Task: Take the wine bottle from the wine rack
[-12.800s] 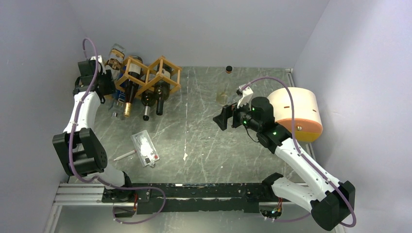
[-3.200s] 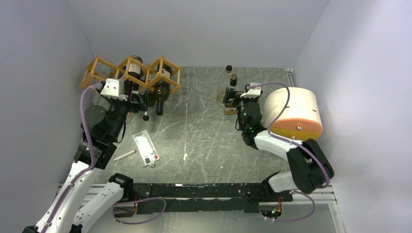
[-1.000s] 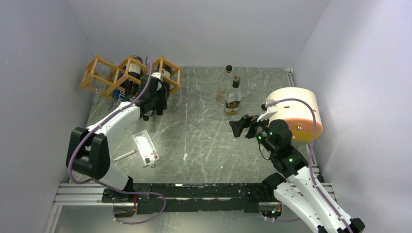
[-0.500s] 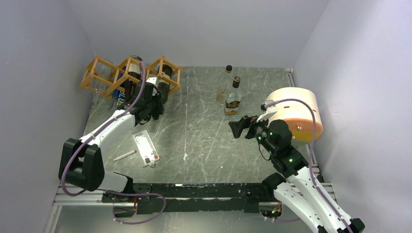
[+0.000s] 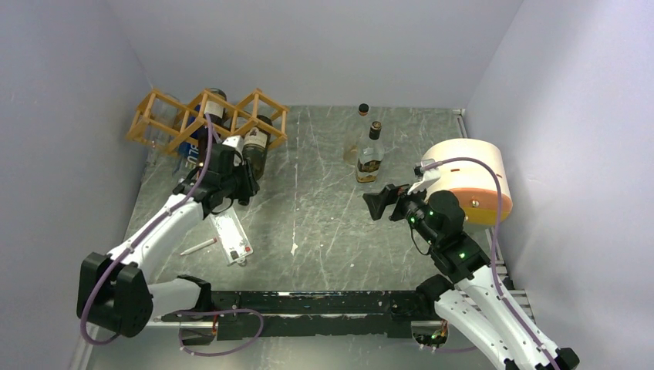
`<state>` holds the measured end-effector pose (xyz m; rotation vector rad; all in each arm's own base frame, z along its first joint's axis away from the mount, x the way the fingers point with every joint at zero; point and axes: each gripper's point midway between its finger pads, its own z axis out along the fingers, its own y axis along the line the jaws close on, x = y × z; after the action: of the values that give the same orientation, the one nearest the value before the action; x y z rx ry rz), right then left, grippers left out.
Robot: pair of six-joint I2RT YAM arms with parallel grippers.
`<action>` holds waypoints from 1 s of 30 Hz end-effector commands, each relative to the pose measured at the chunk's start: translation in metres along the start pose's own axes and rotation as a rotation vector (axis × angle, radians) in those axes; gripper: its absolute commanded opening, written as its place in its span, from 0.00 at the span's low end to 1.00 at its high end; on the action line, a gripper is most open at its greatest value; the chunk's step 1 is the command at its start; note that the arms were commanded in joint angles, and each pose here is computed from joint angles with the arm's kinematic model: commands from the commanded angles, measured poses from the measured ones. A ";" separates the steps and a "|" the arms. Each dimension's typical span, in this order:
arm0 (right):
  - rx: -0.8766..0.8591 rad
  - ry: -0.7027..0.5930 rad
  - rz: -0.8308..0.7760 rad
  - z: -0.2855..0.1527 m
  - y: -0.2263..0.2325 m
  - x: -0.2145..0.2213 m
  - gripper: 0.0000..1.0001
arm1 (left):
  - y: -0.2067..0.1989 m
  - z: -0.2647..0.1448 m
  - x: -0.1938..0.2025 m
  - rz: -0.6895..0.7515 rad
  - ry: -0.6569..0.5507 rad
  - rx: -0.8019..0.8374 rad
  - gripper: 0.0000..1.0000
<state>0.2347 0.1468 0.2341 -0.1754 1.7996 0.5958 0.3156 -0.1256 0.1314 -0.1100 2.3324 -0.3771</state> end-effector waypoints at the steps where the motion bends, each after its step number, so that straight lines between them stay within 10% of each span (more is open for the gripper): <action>1: -0.019 -0.016 -0.010 0.000 0.003 -0.003 1.00 | -0.012 -0.022 -0.012 -0.066 -0.071 0.068 0.09; 30: -0.111 0.022 -0.002 0.008 0.023 -0.007 1.00 | -0.053 -0.108 0.031 -0.101 -0.017 0.390 0.07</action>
<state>0.2338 0.1600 0.2191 -0.2309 1.8622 0.6402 0.2156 -0.1331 0.1596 -0.1751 2.3496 -0.6823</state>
